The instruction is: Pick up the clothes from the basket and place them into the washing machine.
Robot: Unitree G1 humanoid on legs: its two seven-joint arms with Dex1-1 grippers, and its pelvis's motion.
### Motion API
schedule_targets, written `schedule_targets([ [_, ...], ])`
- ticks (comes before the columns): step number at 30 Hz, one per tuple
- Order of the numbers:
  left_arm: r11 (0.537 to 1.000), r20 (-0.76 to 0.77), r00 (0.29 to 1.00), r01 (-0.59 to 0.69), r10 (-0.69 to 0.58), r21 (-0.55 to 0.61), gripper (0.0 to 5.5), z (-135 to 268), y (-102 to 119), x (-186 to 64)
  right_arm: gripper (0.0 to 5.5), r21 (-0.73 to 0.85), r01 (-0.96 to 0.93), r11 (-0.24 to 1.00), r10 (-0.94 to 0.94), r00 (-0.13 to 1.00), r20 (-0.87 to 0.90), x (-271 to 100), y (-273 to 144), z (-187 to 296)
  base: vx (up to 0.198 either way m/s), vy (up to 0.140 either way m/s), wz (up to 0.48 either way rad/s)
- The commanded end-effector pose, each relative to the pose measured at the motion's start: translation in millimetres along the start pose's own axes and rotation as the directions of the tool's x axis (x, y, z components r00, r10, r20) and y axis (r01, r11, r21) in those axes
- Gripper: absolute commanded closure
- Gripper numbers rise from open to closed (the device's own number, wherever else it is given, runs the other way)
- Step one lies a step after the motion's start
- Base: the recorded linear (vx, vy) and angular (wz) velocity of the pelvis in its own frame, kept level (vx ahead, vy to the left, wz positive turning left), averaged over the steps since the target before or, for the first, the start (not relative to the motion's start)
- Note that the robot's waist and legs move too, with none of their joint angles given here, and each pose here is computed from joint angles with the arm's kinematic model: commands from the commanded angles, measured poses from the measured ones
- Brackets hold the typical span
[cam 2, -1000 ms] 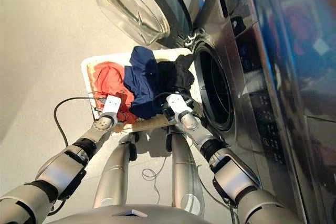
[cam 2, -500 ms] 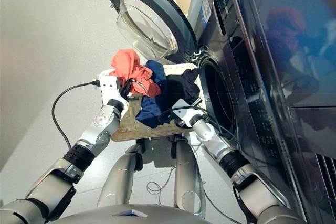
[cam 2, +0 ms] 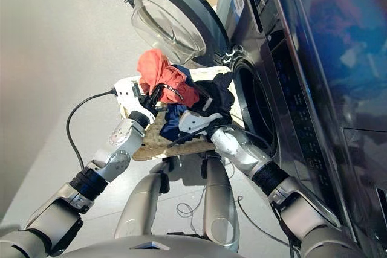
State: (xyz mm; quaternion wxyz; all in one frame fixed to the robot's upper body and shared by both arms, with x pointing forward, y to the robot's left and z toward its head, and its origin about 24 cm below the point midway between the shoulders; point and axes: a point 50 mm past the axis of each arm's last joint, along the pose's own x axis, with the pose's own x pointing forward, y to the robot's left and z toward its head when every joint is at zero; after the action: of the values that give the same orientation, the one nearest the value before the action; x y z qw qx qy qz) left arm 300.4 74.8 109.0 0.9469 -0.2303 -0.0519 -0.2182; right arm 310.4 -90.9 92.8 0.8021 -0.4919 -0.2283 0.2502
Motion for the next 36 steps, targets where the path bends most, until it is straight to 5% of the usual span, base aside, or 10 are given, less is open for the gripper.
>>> schedule_targets([
  [1,0.982,0.133,0.981,0.154,-0.139,-0.113,5.50,20.1,-32.2,-3.4,0.00,-0.055,0.074,0.996,-0.066,0.988,0.136,15.6,-16.1,23.0,0.000,0.000,0.000],
  [7,0.951,0.087,0.972,0.231,-0.217,-0.207,5.50,10.4,-47.8,-7.0,0.00,0.023,0.119,0.993,-0.121,0.990,0.073,39.8,-16.6,22.3,0.000,0.000,0.000],
  [8,0.949,0.082,0.973,0.229,-0.216,-0.215,5.50,8.7,-48.4,-7.3,0.88,0.046,0.127,0.991,-0.130,0.990,0.062,41.6,-16.6,22.1,0.000,0.000,0.000],
  [9,0.948,0.075,0.972,0.233,-0.221,-0.216,5.50,7.7,-49.4,-7.1,2.57,0.081,0.138,0.987,-0.142,0.989,0.044,43.4,-16.3,21.6,0.000,0.000,0.000],
  [10,0.948,0.071,0.973,0.229,-0.219,-0.218,5.50,6.6,-49.0,-7.4,5.50,0.110,0.152,0.982,-0.156,0.987,0.030,44.5,-16.6,21.0,0.000,0.000,0.000],
  [15,0.952,0.072,0.978,0.209,-0.198,-0.223,5.50,6.0,-45.1,-7.4,5.50,0.220,0.182,0.958,-0.181,0.983,-0.025,43.2,-12.3,17.4,0.000,0.000,0.000],
  [16,0.952,0.080,0.979,0.201,-0.188,-0.229,4.87,6.7,-43.5,-6.8,5.50,0.279,0.192,0.941,-0.180,0.981,-0.068,39.9,-7.0,12.0,0.000,0.000,0.000],
  [18,0.950,0.110,0.980,0.186,-0.163,-0.250,0.00,9.6,-39.4,-7.2,5.50,0.346,0.210,0.914,-0.176,0.976,-0.127,34.6,1.6,4.6,0.000,0.000,0.000],
  [25,0.938,0.205,0.975,-0.009,0.085,-0.346,0.00,17.0,-6.3,-10.0,5.50,0.365,0.312,0.877,-0.222,0.937,-0.268,14.4,18.5,-14.5,0.000,0.000,0.000],
  [36,0.946,0.247,0.922,-0.251,0.298,-0.206,0.00,21.2,33.5,-19.0,5.50,0.290,0.619,0.730,-0.356,0.707,-0.612,-5.2,28.1,-56.4,0.008,0.054,0.008],
])
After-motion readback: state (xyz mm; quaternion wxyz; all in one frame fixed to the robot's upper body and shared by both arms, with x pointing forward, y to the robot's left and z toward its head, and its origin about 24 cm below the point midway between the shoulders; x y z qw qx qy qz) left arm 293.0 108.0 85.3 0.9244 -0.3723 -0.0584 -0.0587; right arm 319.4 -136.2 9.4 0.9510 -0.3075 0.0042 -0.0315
